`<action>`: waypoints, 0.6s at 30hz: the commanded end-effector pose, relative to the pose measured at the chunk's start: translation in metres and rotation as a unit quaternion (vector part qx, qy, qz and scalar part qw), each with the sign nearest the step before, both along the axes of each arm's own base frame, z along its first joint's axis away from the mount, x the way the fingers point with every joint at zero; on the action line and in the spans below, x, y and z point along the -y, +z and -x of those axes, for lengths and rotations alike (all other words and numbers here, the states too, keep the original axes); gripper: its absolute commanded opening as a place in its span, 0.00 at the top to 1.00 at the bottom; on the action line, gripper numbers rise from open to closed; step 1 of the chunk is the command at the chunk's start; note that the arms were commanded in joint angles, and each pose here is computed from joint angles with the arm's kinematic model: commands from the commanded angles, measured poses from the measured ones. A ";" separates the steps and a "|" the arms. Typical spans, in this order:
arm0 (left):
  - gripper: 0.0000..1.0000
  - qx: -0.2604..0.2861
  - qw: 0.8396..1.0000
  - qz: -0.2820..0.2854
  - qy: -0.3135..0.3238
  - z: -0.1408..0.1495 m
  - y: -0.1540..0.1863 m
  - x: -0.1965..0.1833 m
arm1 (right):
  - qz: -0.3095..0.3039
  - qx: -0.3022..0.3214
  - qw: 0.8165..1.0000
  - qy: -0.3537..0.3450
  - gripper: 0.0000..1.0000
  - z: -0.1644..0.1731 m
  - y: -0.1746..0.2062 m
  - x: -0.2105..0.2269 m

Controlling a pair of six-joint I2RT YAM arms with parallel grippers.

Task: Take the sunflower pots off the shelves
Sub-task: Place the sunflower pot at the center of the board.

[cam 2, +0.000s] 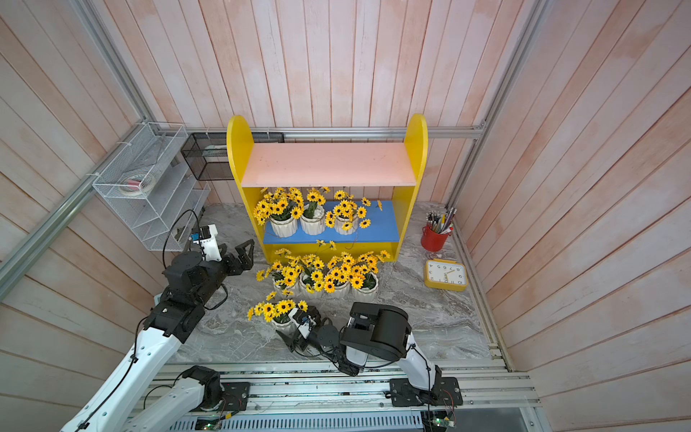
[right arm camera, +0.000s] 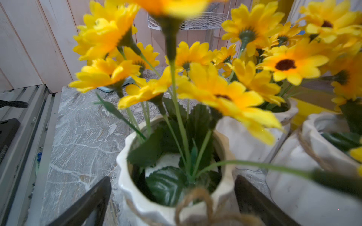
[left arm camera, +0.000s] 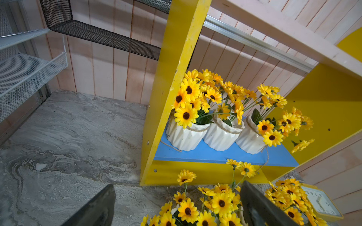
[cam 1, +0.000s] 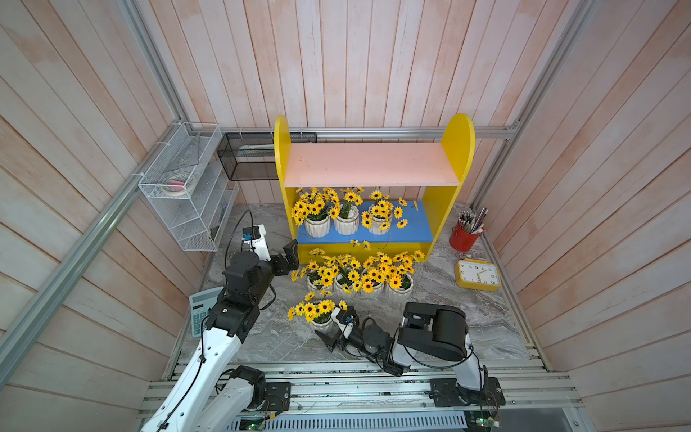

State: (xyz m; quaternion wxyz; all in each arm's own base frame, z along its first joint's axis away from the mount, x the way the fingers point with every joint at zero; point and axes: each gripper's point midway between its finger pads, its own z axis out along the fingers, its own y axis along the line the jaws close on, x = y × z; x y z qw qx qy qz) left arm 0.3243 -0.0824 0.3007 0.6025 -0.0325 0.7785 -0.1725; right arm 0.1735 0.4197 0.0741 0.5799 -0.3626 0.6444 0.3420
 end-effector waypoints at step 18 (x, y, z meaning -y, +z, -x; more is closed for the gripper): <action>0.00 0.080 0.985 0.067 -0.139 0.019 0.071 0.045 | -0.005 0.044 0.995 -0.089 0.02 -0.007 0.058 0.056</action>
